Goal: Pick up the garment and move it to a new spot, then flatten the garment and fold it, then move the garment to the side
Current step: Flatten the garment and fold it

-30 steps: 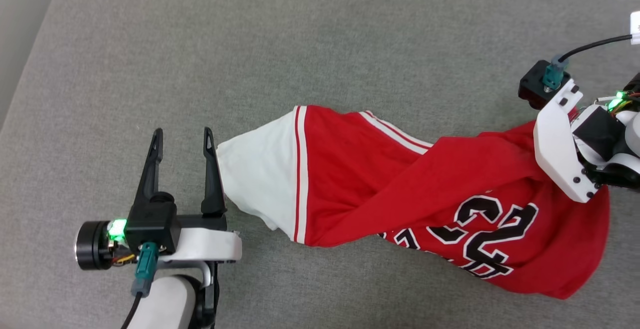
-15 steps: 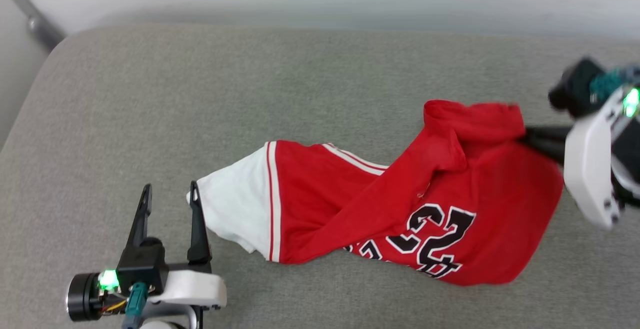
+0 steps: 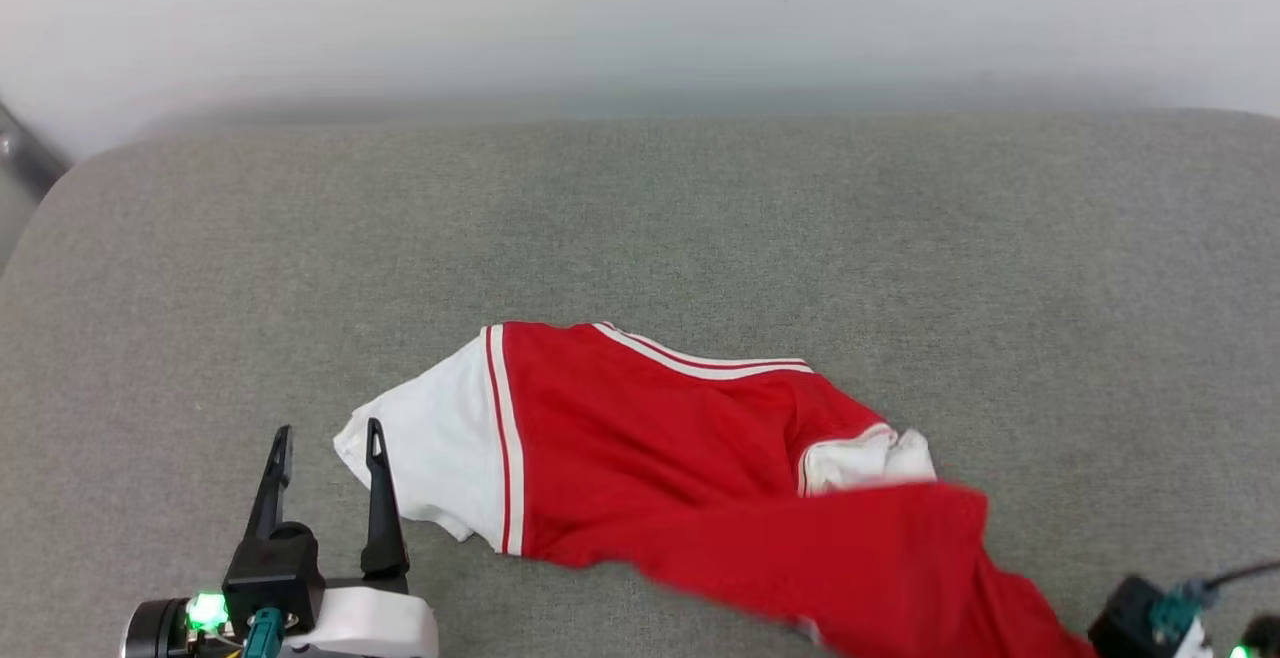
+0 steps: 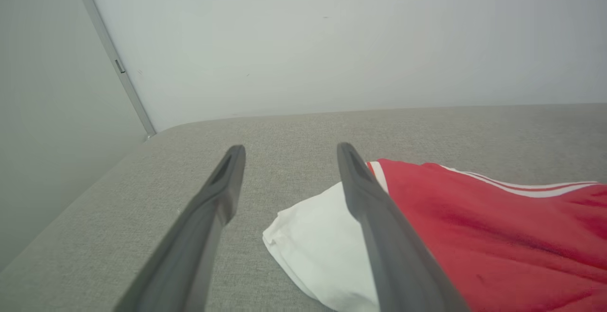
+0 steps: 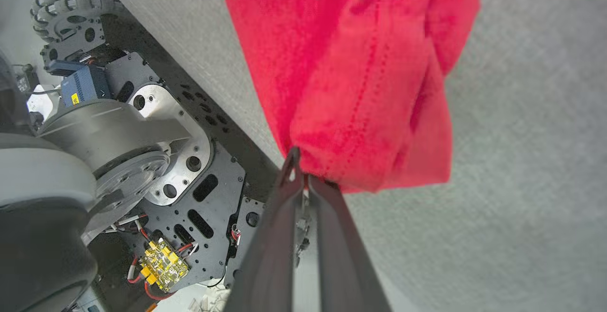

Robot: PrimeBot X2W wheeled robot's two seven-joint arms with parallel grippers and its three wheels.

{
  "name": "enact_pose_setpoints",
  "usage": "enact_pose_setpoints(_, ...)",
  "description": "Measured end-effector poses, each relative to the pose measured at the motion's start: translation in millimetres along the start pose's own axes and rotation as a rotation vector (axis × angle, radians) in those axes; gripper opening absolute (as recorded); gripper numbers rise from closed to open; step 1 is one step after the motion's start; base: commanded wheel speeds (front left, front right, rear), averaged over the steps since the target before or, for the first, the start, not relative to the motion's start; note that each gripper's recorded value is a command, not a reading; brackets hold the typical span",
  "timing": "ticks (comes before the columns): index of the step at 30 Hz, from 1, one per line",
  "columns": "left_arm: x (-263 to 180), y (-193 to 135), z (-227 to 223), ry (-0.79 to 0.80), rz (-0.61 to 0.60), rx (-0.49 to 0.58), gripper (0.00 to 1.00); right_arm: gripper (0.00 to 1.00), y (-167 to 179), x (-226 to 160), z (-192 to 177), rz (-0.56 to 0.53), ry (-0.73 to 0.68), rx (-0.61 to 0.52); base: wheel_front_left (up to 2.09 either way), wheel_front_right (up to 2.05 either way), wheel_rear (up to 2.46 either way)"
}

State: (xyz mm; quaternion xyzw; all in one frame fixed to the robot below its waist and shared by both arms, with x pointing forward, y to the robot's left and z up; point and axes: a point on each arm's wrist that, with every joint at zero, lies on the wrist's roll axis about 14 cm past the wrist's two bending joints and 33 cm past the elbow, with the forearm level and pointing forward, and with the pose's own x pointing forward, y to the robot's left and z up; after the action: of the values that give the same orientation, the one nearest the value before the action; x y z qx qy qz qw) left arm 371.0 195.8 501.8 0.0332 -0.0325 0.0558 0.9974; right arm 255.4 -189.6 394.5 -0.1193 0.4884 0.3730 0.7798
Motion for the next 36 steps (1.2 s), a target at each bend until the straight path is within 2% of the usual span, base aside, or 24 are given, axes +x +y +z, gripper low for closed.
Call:
enact_pose_setpoints(5,-1.6,-1.1,-0.5,0.001,-0.012,0.004,1.0,0.0,13.0,18.3,-35.9,0.01,0.027,0.095,0.0,0.0,0.0)
enact_pose_setpoints(6,-3.2,0.1,-0.9,0.002,-0.01,0.01,1.0,0.0,4.4,20.3,-28.5,-0.029,-0.035,0.109,0.0,0.0,0.0)
enact_pose_setpoints(7,-4.5,0.2,-1.8,0.005,-0.011,0.012,1.0,0.31,-2.6,17.8,-20.4,-0.052,-0.071,0.106,0.0,0.0,0.0)
enact_pose_setpoints(8,-6.4,0.8,-3.2,0.01,-0.01,0.013,1.0,1.0,-9.6,14.1,-12.1,-0.076,-0.107,0.096,0.0,0.0,0.0)
enact_pose_setpoints(13,-11.9,0.6,-6.2,0.021,-0.015,0.016,1.0,1.0,-42.3,-21.4,33.9,-0.192,-0.271,0.037,0.0,0.0,0.0)
enact_pose_setpoints(14,-11.9,0.6,-6.2,0.021,-0.015,0.016,1.0,1.0,-42.3,-21.4,33.9,-0.192,-0.271,0.037,0.0,0.0,0.0)
enact_pose_setpoints(17,-14.0,-0.2,-7.0,0.024,-0.014,0.014,1.0,1.0,-70.3,-65.0,86.5,-0.309,-0.396,-0.087,0.0,0.0,0.0)
enact_pose_setpoints(21,-16.2,-0.6,-9.2,0.031,-0.011,0.012,1.0,1.0,-68.6,-84.6,130.8,-0.339,-0.449,-0.19,0.0,0.0,0.0)
enact_pose_setpoints(24,-17.0,1.2,-12.1,0.04,-0.005,0.017,1.0,1.0,-58.4,-84.4,154.4,-0.33,-0.427,-0.27,0.0,0.0,0.0)
enact_pose_setpoints(27,-14.9,1.7,-14.1,0.046,-0.005,0.019,1.0,1.0,-46.5,-71.2,166.6,-0.314,-0.344,-0.363,0.0,0.0,0.0)
enact_pose_setpoints(31,-8.3,2.4,-14.8,0.045,0.005,0.017,1.0,1.0,-33.2,-39.9,170.8,-0.25,-0.212,-0.408,0.0,0.0,0.0)
enact_pose_setpoints(36,-1.5,2.0,-20.8,0.061,0.014,0.011,1.0,1.0,-29.3,2.3,168.2,-0.171,-0.054,-0.41,0.0,0.0,0.0)
